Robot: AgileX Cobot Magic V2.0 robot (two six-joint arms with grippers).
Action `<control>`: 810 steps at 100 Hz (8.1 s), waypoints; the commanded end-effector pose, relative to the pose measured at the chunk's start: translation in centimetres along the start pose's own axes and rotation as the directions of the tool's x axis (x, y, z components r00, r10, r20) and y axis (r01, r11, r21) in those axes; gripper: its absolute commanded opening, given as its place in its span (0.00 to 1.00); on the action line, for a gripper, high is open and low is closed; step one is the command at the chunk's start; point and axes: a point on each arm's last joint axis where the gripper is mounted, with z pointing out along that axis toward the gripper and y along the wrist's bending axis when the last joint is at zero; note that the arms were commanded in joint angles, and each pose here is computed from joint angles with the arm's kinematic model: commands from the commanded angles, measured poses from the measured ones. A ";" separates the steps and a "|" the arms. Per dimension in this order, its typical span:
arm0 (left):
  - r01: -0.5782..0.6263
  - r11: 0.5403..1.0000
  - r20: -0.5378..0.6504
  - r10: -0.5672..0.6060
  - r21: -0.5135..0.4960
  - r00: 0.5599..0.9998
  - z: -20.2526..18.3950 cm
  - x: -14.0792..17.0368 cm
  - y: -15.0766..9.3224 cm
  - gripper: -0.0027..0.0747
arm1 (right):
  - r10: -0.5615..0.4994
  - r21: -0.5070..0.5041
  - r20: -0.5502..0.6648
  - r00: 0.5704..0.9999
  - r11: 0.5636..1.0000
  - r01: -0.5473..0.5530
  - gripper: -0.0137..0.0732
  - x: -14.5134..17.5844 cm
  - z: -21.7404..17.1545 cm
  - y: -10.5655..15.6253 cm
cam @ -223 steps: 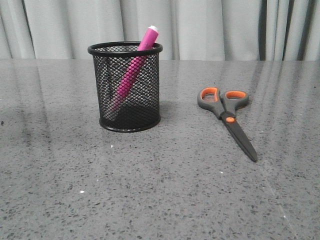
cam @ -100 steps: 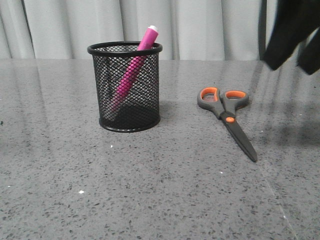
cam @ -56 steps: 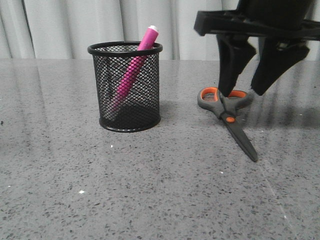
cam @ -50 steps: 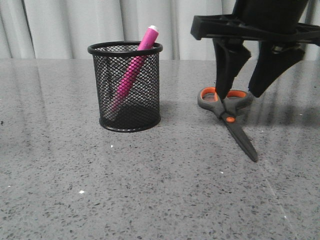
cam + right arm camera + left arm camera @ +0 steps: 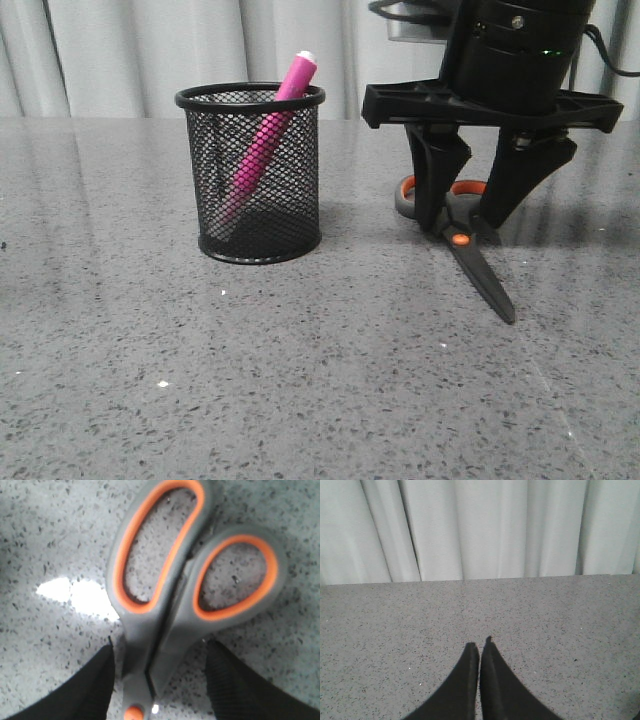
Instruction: Put pen and scissors into bin
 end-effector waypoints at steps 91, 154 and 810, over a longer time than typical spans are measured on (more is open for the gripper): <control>0.019 1.000 0.119 -0.018 -0.004 0.993 -0.5 -1.7 0.1 0.01 | -0.089 0.081 0.118 0.989 0.994 0.080 0.07 -0.8 -2.7 -0.3; 0.019 1.000 0.119 -0.018 -0.004 0.993 -0.5 -1.7 0.1 0.01 | 0.090 -0.179 0.793 0.602 0.980 0.090 0.07 3.7 -15.7 0.1; 0.033 0.999 0.387 -0.030 -0.001 0.922 -7.8 8.5 0.0 0.01 | -0.238 0.237 0.968 0.076 0.971 0.018 0.08 26.7 -10.2 -7.3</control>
